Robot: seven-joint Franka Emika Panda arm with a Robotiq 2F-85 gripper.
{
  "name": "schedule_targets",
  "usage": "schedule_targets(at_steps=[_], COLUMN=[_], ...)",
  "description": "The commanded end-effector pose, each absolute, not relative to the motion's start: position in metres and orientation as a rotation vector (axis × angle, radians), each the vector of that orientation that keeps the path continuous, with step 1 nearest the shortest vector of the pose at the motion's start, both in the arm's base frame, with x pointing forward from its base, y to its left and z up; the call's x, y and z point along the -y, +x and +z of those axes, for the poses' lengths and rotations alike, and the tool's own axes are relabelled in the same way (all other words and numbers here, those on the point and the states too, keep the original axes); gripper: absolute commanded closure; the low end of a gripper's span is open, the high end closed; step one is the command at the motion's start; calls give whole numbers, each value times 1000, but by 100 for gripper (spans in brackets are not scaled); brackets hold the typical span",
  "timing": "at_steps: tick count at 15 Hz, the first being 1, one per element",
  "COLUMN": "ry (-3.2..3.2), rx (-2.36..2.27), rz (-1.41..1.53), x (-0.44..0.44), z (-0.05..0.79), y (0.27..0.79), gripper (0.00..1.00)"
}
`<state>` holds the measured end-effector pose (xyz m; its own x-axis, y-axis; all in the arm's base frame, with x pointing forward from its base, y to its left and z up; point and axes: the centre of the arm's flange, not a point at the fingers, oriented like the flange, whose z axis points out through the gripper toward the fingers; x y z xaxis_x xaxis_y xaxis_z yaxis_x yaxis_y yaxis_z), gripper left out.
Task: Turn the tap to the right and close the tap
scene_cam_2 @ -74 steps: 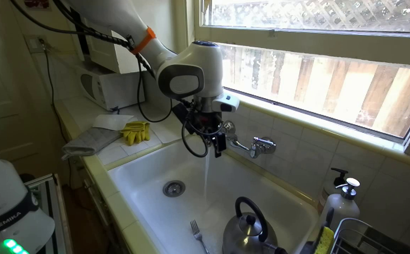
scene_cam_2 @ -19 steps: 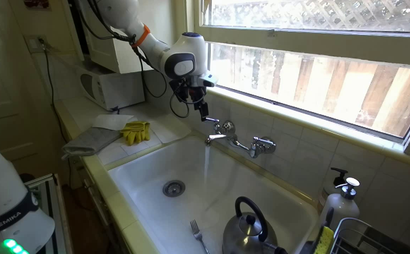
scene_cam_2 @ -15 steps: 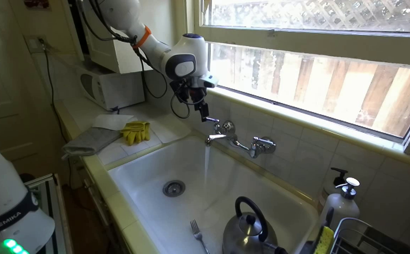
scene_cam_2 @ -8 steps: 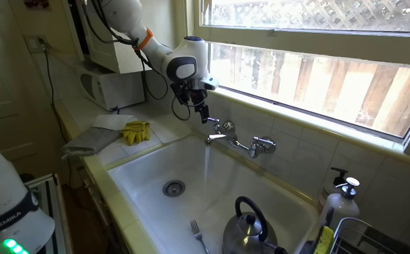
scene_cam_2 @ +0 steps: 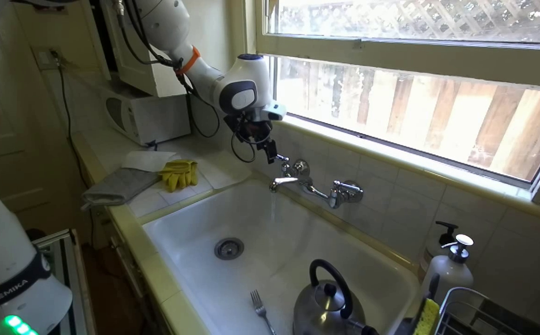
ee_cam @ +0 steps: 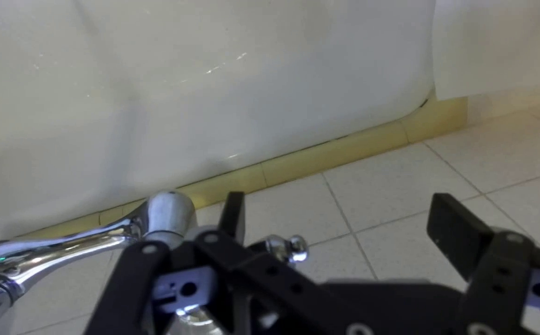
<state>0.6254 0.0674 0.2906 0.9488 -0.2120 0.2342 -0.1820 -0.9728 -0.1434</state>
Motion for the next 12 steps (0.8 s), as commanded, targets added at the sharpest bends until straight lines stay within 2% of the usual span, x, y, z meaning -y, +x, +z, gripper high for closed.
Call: schedule_targets(at_steps=[1, 12], ry=[-3003, -3055], rx=[-200, -44], rz=[-457, -573], x=[-78, -86], z=[290, 298], y=[643, 651], gripper=[0, 0])
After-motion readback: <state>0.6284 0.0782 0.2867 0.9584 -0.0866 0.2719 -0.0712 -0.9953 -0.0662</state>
